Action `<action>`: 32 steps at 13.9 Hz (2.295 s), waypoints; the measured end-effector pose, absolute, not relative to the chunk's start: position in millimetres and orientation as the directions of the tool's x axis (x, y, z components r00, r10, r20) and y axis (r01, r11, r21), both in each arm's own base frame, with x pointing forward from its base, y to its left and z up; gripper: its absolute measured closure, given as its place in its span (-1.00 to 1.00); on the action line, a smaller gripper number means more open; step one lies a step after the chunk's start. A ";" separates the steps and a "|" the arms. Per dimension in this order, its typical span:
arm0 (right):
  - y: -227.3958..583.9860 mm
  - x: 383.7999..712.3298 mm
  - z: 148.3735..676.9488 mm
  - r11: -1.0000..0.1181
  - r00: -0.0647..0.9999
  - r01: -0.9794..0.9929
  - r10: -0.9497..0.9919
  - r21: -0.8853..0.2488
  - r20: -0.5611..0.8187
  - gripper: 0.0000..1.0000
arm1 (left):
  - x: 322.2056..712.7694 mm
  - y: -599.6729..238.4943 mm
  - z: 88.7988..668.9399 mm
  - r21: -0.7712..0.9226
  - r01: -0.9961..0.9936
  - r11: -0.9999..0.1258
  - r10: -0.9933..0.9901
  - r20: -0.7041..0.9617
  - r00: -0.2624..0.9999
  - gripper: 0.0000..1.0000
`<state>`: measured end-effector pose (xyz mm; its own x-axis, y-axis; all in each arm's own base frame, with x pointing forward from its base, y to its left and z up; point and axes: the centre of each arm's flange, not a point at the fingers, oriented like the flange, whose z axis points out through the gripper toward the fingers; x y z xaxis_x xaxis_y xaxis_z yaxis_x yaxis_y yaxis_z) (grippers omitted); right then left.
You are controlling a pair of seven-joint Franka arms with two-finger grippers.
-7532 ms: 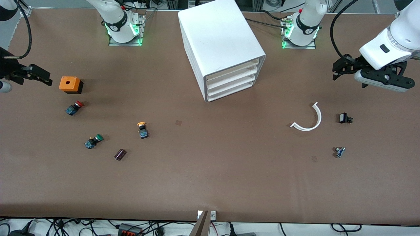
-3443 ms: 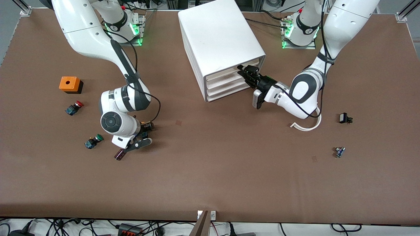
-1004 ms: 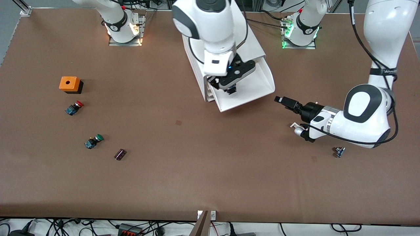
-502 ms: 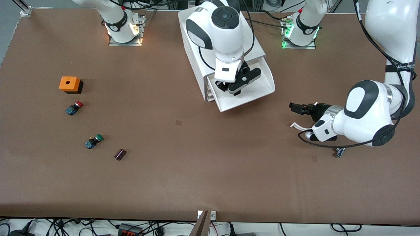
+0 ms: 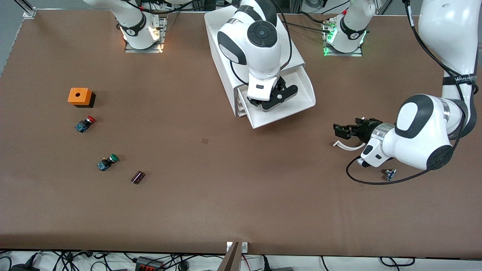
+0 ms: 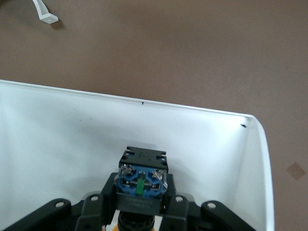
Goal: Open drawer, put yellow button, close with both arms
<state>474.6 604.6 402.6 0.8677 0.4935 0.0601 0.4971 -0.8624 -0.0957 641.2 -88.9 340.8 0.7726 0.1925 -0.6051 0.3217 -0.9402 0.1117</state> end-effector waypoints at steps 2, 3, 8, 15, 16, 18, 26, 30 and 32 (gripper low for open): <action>608.5 471.1 395.6 -0.866 0.872 0.490 0.487 -0.097 0.050 0.17 | 646.6 -85.1 333.0 0.114 0.330 -0.937 0.198 -0.606 0.771 -1.00; 610.2 469.0 395.6 -0.868 0.873 0.487 0.485 -0.098 0.050 0.17 | 648.5 -85.1 331.6 0.115 0.331 -0.937 0.198 -0.605 0.771 -1.00; 612.7 468.0 402.0 -0.888 0.895 0.447 0.443 -0.107 0.057 -0.53 | 649.9 -85.9 332.3 0.058 0.285 -0.957 0.202 -0.576 0.792 -1.00; 505.1 563.6 492.7 -0.962 0.966 0.249 0.238 -0.112 0.102 -1.00 | 661.5 -105.8 344.8 0.074 0.261 -0.962 0.193 -0.489 0.851 -1.00; 469.0 590.4 497.6 -0.972 0.976 0.207 0.197 -0.107 0.097 -1.00 | 664.9 -111.1 352.0 0.087 0.257 -0.963 0.190 -0.459 0.868 -1.00; 394.3 639.9 496.6 -0.984 0.986 0.151 0.143 -0.093 0.086 -1.00 | 666.0 -137.0 370.7 0.094 0.233 -0.968 0.177 -0.397 0.900 -1.00; 116.6 727.4 488.9 -0.998 1.000 -0.023 -0.021 -0.053 -0.023 -1.00 | 636.0 -275.0 392.4 0.085 0.390 -0.917 0.365 -0.217 0.905 -1.00; 55.6 721.6 515.5 -0.997 0.998 -0.058 -0.056 -0.056 -0.031 -1.00 | 593.0 -315.1 372.3 0.089 0.376 -0.922 0.356 -0.183 0.916 -1.00; 32.1 708.6 539.1 -0.994 0.996 -0.088 -0.087 -0.062 -0.022 -1.00 | 579.7 -316.9 366.6 0.080 0.367 -0.927 0.349 -0.184 0.919 -1.00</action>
<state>708.6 32.1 539.1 0.9960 -0.0869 -0.0225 -0.0881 -0.9942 -0.0618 579.7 -316.9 366.6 0.9190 0.3486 -0.1839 0.3675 -0.9266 0.0799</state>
